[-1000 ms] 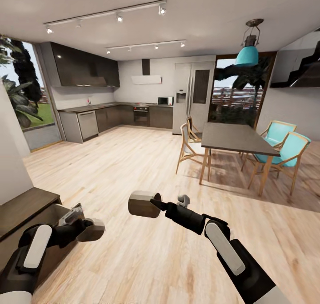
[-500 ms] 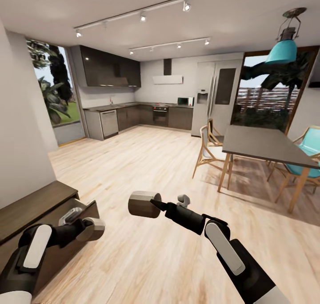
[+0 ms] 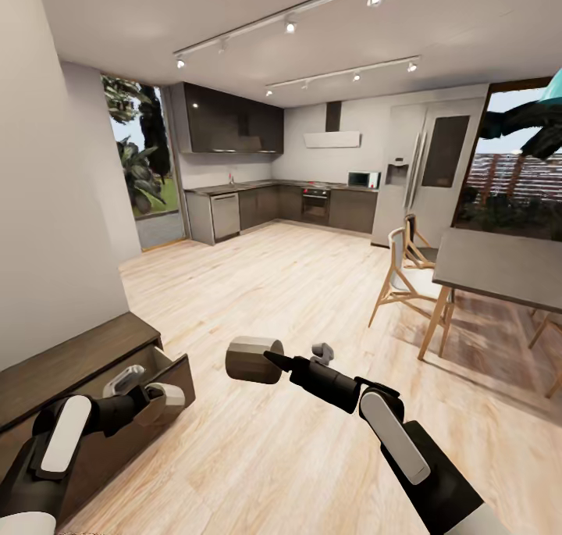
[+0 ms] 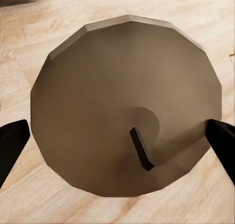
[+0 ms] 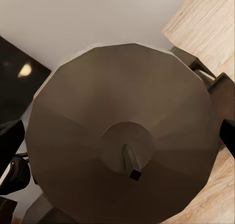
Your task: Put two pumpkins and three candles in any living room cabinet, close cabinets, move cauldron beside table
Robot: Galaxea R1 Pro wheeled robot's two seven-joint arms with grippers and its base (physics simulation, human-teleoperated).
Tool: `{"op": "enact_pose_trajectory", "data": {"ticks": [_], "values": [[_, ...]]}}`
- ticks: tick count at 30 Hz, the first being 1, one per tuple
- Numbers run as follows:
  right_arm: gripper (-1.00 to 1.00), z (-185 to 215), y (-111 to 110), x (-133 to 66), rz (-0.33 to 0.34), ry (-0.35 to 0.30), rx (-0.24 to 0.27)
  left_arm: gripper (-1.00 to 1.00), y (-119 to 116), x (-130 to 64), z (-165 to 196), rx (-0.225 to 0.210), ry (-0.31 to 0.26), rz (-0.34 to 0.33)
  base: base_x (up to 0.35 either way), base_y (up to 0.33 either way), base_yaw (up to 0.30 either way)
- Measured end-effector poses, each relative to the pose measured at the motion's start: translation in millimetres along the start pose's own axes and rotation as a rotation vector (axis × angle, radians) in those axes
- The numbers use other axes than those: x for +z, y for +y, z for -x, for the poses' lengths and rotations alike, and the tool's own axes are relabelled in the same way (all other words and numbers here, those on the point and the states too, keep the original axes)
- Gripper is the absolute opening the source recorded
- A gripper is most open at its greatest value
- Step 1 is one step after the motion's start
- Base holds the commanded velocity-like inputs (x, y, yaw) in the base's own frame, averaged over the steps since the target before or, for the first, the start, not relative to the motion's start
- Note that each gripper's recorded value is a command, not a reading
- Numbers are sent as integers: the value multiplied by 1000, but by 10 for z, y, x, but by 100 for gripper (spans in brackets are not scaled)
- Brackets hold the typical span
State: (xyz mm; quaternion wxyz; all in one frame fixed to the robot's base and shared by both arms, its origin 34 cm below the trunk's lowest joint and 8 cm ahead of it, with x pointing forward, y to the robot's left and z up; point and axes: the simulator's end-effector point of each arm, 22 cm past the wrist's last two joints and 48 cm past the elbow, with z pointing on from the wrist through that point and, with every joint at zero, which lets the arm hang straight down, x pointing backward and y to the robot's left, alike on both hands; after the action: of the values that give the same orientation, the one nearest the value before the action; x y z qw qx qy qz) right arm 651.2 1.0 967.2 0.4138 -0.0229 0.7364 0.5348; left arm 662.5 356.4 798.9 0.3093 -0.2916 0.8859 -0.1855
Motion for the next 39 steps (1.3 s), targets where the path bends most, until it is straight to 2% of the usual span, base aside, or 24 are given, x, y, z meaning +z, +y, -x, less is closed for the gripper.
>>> {"op": "enact_pose_trajectory", "data": {"ticks": [28,39], "values": [[-100,0,-10,-1,-1,0,0,-100,-44,22,-45,-1,8,-7,16,-10,290],[-100,0,-6,-3,-1,0,0,-100,-45,20,-48,-1,8,-7,263,-85,290]]}}
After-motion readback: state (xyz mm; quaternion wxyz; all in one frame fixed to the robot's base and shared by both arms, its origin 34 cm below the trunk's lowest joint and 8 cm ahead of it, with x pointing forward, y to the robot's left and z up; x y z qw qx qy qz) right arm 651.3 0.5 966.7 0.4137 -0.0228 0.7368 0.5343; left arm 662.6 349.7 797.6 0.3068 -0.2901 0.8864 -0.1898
